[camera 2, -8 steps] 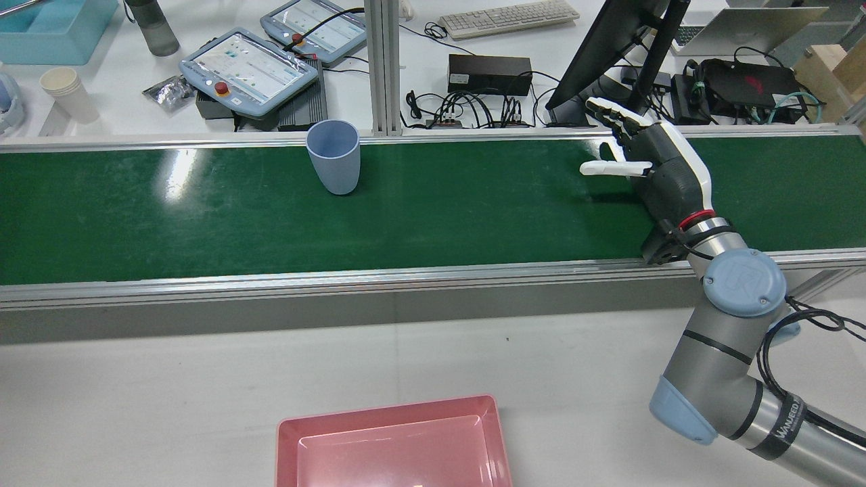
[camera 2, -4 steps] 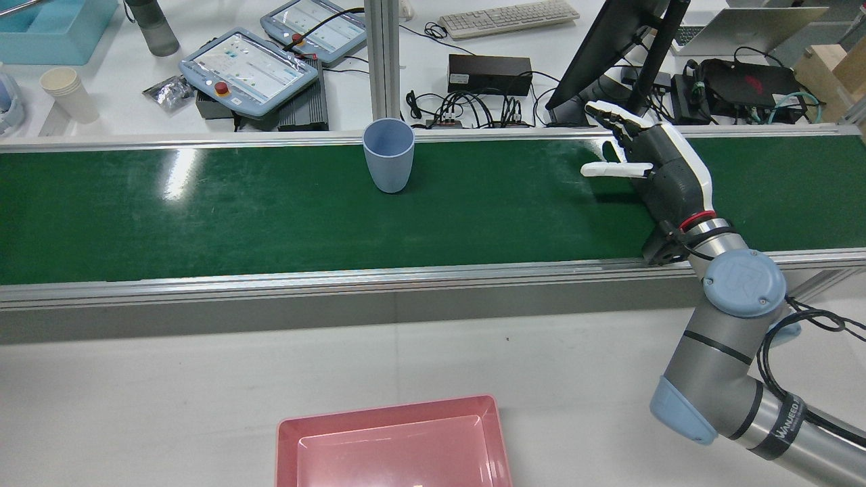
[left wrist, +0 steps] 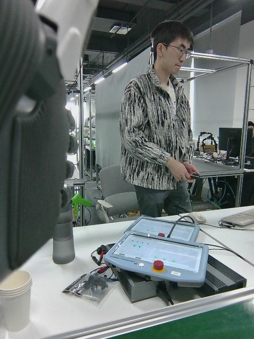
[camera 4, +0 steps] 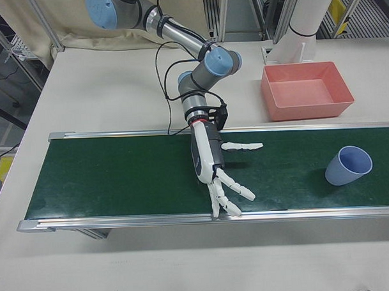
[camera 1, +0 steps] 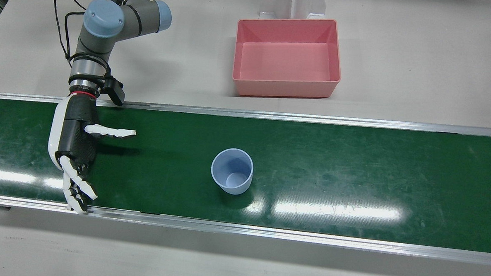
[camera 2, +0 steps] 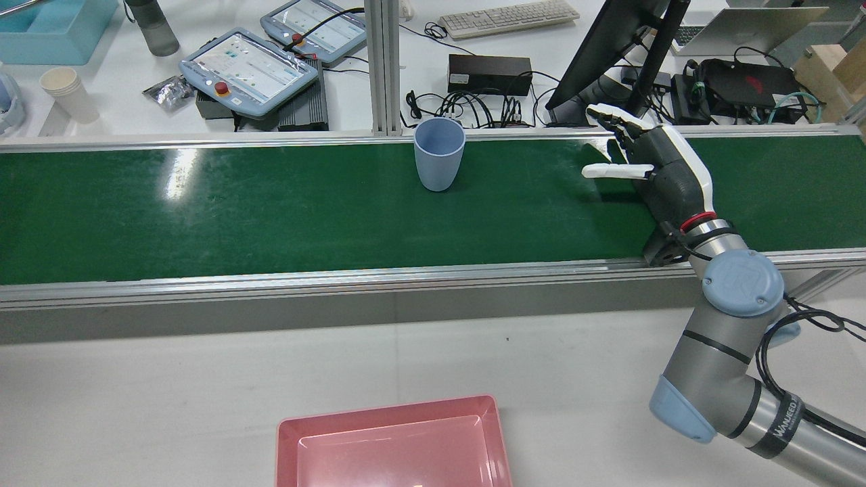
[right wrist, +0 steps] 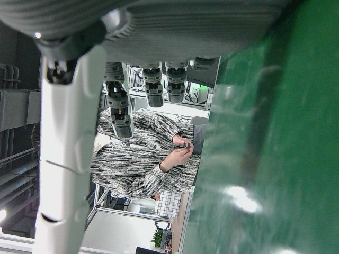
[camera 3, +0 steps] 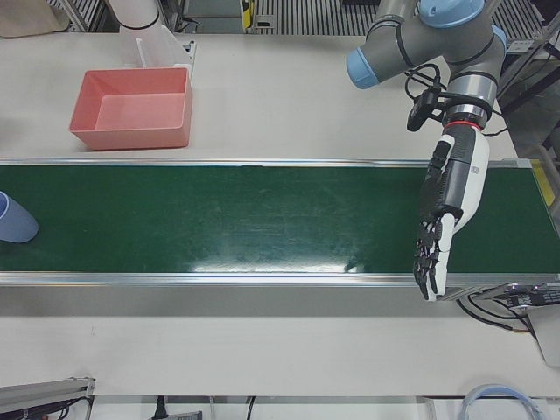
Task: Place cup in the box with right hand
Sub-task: 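Keep the right hand open as the light blue cup arrives, then close the right hand fingers around the light blue cup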
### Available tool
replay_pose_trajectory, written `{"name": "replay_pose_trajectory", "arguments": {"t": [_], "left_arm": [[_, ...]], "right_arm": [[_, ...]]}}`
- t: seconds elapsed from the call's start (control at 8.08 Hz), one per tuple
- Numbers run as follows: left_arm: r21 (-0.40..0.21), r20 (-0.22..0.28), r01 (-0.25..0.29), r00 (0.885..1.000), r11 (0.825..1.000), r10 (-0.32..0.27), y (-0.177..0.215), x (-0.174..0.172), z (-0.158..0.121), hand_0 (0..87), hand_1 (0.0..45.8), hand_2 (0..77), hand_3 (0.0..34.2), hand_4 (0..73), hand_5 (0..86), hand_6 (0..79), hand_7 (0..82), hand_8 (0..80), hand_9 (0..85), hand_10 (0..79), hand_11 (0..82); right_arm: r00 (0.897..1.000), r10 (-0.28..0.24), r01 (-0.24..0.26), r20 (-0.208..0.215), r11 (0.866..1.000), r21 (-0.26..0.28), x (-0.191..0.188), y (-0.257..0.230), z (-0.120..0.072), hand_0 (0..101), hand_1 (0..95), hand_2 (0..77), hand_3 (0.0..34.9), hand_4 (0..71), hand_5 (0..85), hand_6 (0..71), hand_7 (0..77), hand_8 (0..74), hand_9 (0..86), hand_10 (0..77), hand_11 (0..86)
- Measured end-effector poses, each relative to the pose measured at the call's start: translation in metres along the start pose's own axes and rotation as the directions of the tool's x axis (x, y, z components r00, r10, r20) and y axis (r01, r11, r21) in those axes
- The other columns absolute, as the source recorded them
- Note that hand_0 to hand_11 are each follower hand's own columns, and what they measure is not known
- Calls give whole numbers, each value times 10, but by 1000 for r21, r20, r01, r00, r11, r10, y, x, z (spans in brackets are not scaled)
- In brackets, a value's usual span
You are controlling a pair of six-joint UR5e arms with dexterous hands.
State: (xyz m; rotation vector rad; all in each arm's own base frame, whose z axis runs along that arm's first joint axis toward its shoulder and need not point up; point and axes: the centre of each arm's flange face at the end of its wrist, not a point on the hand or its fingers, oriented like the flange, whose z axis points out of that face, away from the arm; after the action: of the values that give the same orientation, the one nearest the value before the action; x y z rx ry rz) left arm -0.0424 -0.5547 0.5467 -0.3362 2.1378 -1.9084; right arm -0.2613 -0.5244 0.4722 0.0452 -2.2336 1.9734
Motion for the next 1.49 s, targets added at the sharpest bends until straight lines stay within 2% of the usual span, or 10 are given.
{"name": "replay_pose_trajectory", "arguments": {"t": [0.25,1.49], "left_arm": [[0,0,0,1000,1000,0,0,0,0,0,5,11,0,11,5,5,5,0,0,0,0],[1,0,0,1000,1000,0,0,0,0,0,5,11,0,11,5,5,5,0,0,0,0]], "right_arm": [[1000,0,0,1,1000,0,0,0,1,603,245,5,0,82,82,65,229,98,147,5,27],[1000,0,0,6,1000,-1,0,4,3,602,245,5,0,104,82,76,245,98,164,5,27]]}}
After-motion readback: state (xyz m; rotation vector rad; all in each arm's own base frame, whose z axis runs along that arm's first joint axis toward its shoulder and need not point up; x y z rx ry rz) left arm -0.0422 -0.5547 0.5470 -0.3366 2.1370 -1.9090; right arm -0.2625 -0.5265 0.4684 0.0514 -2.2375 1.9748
